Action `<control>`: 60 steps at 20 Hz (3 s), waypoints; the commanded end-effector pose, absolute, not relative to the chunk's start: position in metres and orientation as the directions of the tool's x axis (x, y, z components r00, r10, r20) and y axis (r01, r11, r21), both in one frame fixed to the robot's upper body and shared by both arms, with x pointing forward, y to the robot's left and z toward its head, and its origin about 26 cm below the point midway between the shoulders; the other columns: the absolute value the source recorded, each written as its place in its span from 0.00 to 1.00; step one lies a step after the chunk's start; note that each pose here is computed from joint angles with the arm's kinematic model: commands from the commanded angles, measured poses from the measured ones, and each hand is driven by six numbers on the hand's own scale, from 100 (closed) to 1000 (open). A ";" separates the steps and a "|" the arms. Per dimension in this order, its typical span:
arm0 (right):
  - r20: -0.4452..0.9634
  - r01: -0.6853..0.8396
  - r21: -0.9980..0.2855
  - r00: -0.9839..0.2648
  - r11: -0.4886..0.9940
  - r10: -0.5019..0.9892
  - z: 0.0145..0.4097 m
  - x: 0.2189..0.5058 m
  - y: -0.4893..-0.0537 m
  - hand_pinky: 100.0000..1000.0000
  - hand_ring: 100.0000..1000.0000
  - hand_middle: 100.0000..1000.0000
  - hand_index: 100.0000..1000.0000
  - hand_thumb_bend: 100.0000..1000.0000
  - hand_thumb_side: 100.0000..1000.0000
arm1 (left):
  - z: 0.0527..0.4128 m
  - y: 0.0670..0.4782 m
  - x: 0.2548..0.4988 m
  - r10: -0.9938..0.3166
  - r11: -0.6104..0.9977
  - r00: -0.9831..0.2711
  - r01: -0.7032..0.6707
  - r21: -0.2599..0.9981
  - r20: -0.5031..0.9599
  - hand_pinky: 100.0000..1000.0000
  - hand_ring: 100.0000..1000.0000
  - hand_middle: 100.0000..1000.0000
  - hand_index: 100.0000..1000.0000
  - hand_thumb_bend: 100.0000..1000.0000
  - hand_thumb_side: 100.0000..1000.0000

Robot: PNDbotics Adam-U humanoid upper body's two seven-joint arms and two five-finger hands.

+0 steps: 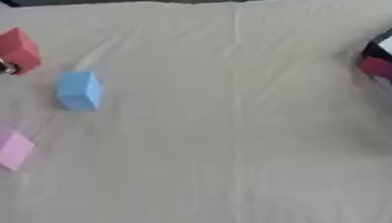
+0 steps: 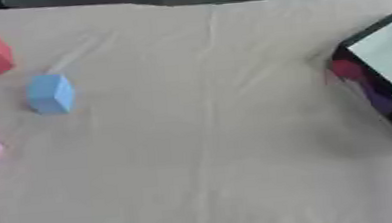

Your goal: Pick up the objects with one hand, pass them to the other hand, and then place them into the box on the other side of the table.

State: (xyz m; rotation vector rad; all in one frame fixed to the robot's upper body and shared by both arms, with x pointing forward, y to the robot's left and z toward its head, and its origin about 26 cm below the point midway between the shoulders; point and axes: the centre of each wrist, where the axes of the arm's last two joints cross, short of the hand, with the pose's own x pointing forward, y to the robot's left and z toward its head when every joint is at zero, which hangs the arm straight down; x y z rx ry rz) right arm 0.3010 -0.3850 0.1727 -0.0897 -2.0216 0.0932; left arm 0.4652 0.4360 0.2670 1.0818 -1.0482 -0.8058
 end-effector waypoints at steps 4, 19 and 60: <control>0.849 0.021 -0.144 -0.511 0.989 0.134 0.204 0.299 -0.390 1.00 1.00 1.00 1.00 0.00 0.55 | 0.295 0.435 0.452 -0.913 0.322 0.223 -0.125 0.938 0.343 0.76 0.64 0.51 0.47 0.19 0.00; 0.735 -0.073 -0.280 -0.658 0.957 0.165 0.270 0.301 -0.374 1.00 1.00 1.00 1.00 0.00 0.46 | 0.261 0.356 0.443 -0.841 0.528 -0.003 -0.224 0.819 0.541 0.72 0.57 0.48 0.47 0.02 0.00; 0.538 -0.348 -0.767 -0.806 0.539 0.245 0.308 0.335 -0.267 1.00 1.00 1.00 1.00 0.00 0.01 | 0.190 0.206 0.424 -0.771 0.603 -0.406 -0.216 0.768 0.491 0.63 0.48 0.43 0.46 0.00 0.00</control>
